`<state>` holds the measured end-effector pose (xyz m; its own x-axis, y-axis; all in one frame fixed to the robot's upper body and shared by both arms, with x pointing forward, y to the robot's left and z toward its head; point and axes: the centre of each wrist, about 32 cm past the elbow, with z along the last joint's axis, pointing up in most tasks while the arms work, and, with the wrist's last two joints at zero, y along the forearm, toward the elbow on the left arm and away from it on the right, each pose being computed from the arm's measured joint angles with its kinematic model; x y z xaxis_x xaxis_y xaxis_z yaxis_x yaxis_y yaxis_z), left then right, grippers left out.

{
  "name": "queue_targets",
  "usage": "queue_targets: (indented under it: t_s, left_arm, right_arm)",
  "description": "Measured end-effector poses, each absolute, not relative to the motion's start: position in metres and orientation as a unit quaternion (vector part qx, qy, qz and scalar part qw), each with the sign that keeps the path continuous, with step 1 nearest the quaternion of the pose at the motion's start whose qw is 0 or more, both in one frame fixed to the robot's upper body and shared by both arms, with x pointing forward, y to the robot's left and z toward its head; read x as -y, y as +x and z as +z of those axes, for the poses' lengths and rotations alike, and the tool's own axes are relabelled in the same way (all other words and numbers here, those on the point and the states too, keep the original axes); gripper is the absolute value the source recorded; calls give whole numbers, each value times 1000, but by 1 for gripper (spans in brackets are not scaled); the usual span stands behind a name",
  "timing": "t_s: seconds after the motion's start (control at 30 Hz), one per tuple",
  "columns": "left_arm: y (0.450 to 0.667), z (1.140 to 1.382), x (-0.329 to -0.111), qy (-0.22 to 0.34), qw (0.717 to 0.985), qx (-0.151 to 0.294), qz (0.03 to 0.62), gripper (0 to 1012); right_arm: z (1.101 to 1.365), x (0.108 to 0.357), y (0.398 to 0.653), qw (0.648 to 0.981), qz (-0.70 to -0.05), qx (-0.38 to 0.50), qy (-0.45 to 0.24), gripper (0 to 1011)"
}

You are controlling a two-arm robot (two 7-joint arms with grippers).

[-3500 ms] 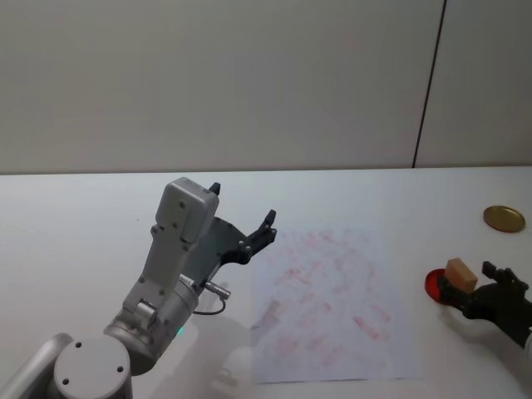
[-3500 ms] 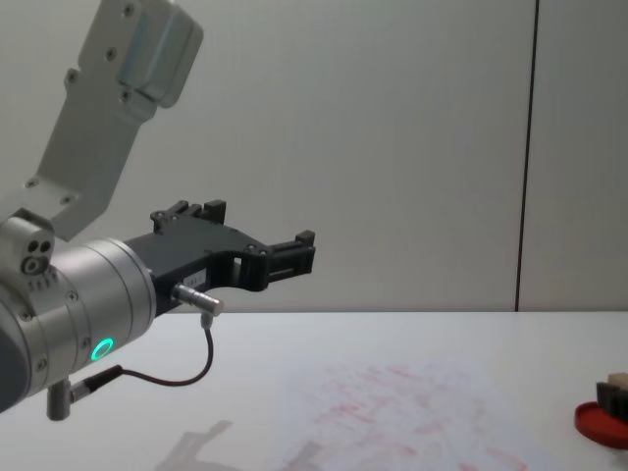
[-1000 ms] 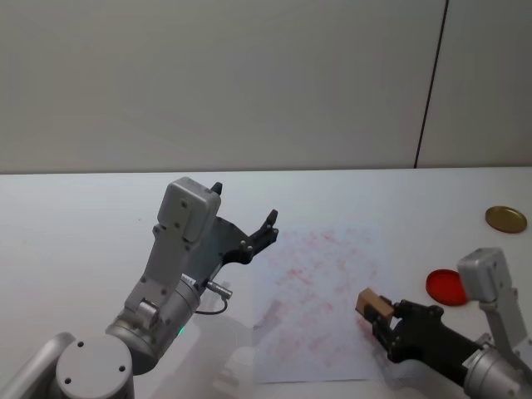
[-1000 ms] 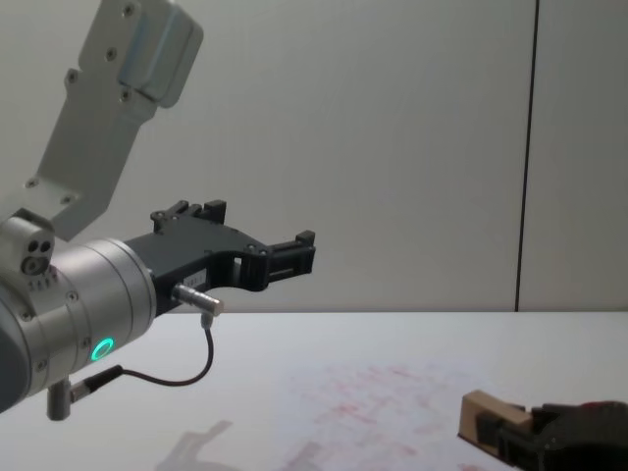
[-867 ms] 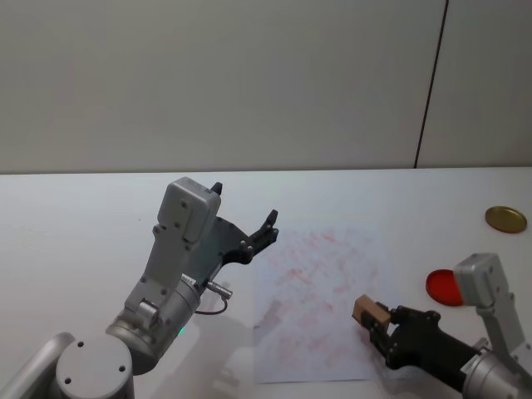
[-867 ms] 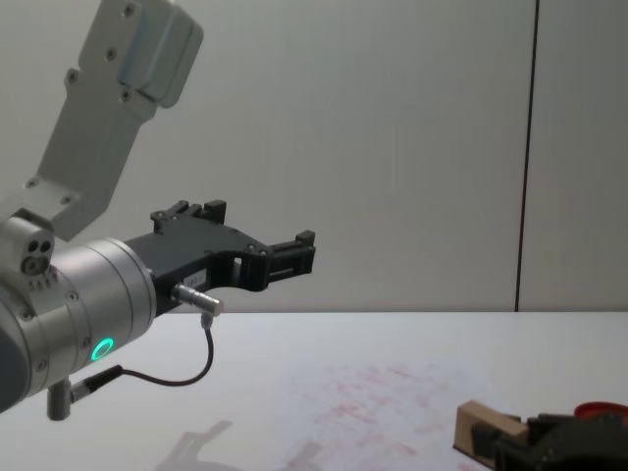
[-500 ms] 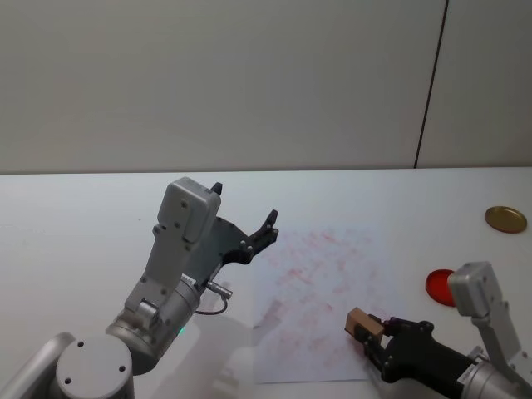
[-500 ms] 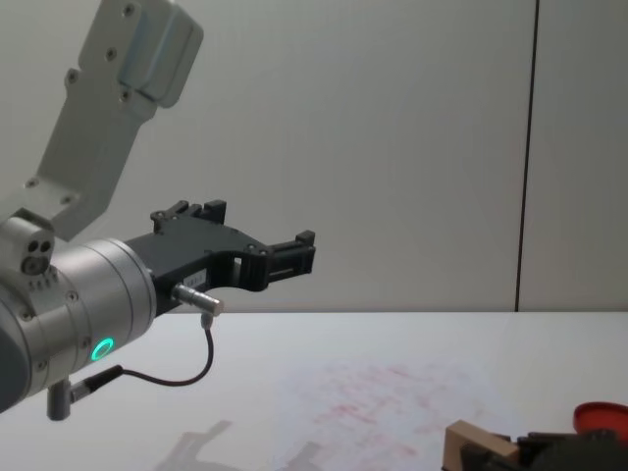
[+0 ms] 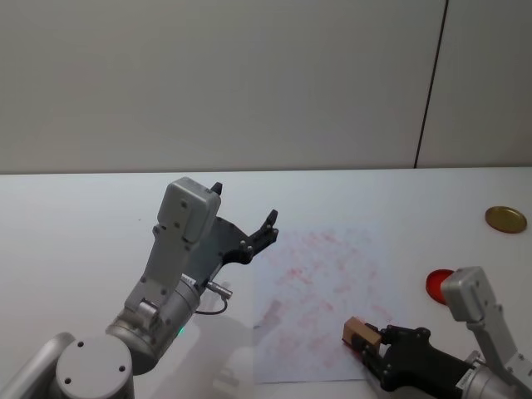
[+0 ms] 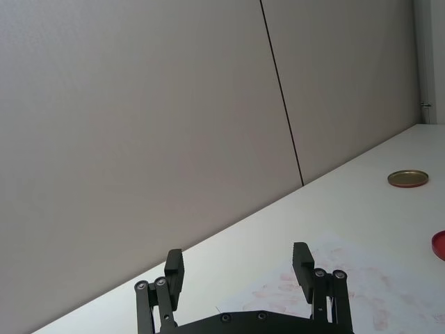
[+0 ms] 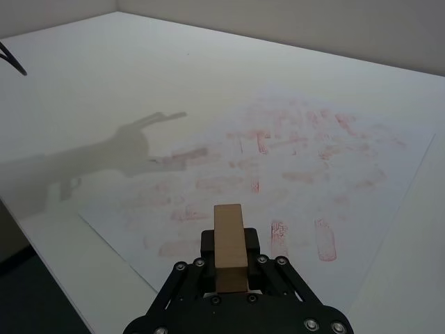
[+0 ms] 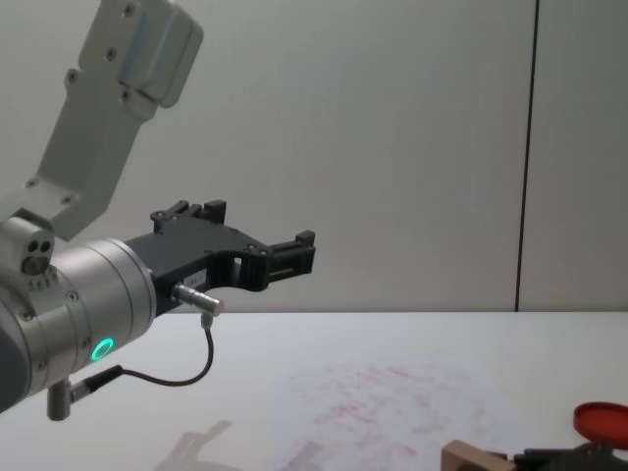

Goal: Use the one hand to pick up the stamp and affix it onto the A4 paper.

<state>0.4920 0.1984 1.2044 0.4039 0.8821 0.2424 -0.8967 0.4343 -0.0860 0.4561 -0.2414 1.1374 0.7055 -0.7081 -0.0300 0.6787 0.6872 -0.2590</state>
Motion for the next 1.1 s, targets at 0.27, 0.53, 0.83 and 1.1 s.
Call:
queue_targets:
  t_s: [0.27,0.53,0.83,1.1]
  left_arm:
    - [492,1204,-198,29,837,126,531,993]
    - [492,1204,-198,29,837,126,531,993]
    - [492,1204,-198,29,837,126,531,993]
    - [492,1204,-198,29,837,126,531,993]
  right_arm:
    - [1138,243,458,916,-373,-64,-130,220]
    - [1140,244,461,917,-368,-63,-139,220]
    - [1141,244,463,918,-365,-63,-143,220]
    - [1147,246,465,918,-373,-61,-118,220]
